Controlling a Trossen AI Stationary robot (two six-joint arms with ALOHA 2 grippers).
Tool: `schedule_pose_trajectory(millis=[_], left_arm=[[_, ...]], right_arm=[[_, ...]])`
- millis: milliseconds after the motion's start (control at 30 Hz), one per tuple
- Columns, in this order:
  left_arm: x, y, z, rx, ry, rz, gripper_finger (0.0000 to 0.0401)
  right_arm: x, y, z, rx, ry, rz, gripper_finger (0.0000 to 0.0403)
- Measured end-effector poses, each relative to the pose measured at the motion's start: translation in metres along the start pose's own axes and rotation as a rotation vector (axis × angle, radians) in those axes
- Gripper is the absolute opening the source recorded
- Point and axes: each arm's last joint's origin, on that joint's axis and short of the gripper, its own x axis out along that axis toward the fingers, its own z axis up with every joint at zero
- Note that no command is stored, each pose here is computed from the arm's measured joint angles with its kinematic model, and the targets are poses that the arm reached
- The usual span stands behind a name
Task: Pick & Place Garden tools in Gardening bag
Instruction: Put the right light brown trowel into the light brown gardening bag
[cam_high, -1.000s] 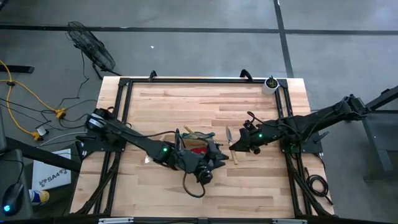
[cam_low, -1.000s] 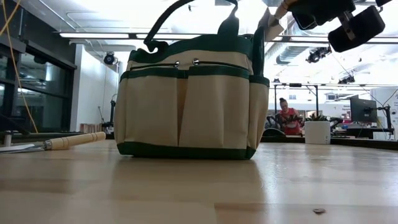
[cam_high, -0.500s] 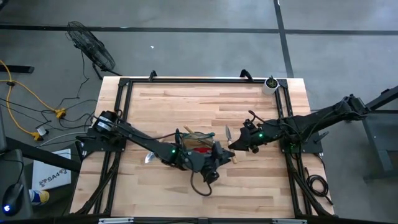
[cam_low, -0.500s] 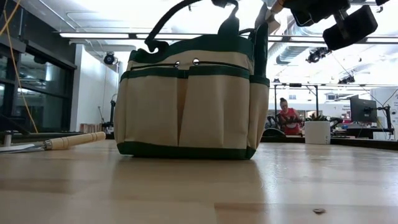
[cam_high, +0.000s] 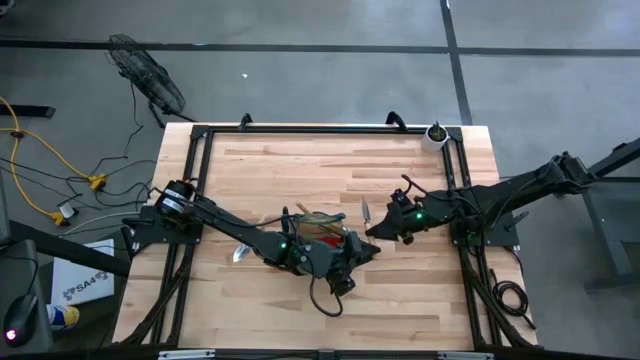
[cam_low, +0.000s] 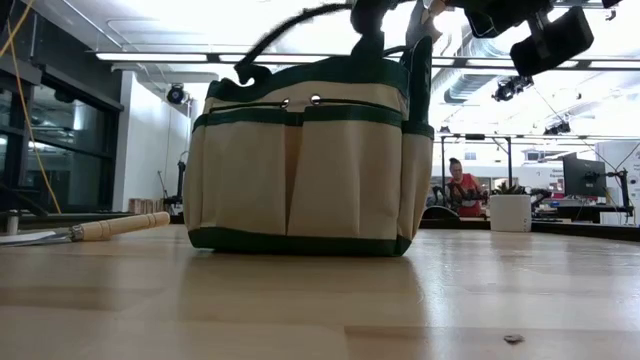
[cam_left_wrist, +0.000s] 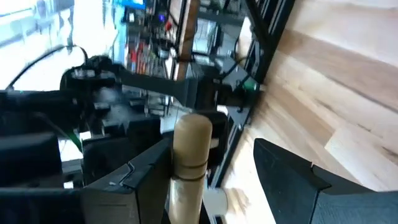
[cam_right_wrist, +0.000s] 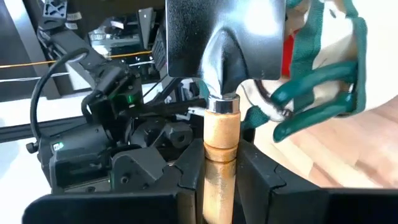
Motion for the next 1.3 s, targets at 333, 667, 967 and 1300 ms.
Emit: schedule_pose_trajectory(millis=[333,667,967,1300], left_arm=[[0.0041,-0.0004,-0.0021,0.02,0.03,0.036,0.0208],[0.0027,-0.0007,0.0001,0.035,0.026,0.037,0.0108],[0.001,-0.0001,0.0032,0.034,0.017,0.049,0.0065],[0.0007,-0.0002,0.0036,0.028,0.018,0.05,0.0066]], right_arm=[[0.0001,0.0001,0.0,0.0,-0.002,0.002,0.0055],[0.0001,-0.0008,0.0004,-0.005,-0.006,-0.007,0.0055],[0.0002,-0.0012,0.0004,-0.001,-0.006,-0.011,0.0055],[0.0002,-0.0013,0.0009,-0.014,-0.025,-0.011,0.0068]])
